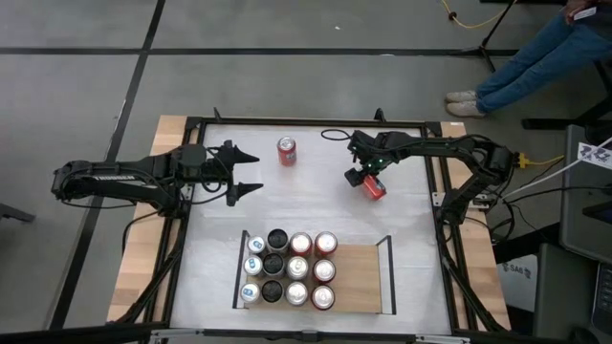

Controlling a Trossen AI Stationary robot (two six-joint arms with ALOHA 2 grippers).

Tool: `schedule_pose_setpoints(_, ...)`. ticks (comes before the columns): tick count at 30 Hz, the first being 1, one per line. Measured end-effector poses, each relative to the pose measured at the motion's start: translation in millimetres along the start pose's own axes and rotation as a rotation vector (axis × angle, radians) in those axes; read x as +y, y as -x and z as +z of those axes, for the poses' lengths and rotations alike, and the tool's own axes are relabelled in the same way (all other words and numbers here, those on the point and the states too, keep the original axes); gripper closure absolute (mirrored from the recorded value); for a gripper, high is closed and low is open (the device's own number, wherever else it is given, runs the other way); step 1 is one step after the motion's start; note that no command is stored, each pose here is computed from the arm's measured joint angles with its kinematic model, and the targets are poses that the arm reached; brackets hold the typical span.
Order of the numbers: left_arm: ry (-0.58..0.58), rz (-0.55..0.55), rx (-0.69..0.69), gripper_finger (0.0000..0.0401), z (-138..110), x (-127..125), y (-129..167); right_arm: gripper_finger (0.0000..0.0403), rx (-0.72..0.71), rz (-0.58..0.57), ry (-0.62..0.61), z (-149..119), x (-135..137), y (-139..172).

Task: Place canned beverage on shelf
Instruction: Put the red soda can on the shelf

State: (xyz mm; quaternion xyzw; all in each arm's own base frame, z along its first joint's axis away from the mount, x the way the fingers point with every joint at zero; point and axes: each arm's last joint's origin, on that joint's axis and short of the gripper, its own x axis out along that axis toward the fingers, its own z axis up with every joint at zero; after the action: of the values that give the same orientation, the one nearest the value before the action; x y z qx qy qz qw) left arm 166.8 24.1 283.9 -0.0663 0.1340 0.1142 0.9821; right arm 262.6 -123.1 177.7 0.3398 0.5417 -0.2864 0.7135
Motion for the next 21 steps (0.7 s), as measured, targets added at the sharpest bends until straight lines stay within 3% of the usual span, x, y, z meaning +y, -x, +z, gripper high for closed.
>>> schedule_pose_setpoints(9,0.0,0.0,0.0,0.0012,0.0,0.1,0.0,0.0021,0.0,0.0,-0.002,0.1,-0.1,-0.1)
schedule_pose_setpoints(21,0.0,0.0,0.0,0.0012,0.0,0.0,0.0,0.0026,-0.024,-0.03,-0.004,-5.8,-3.1,17.8)
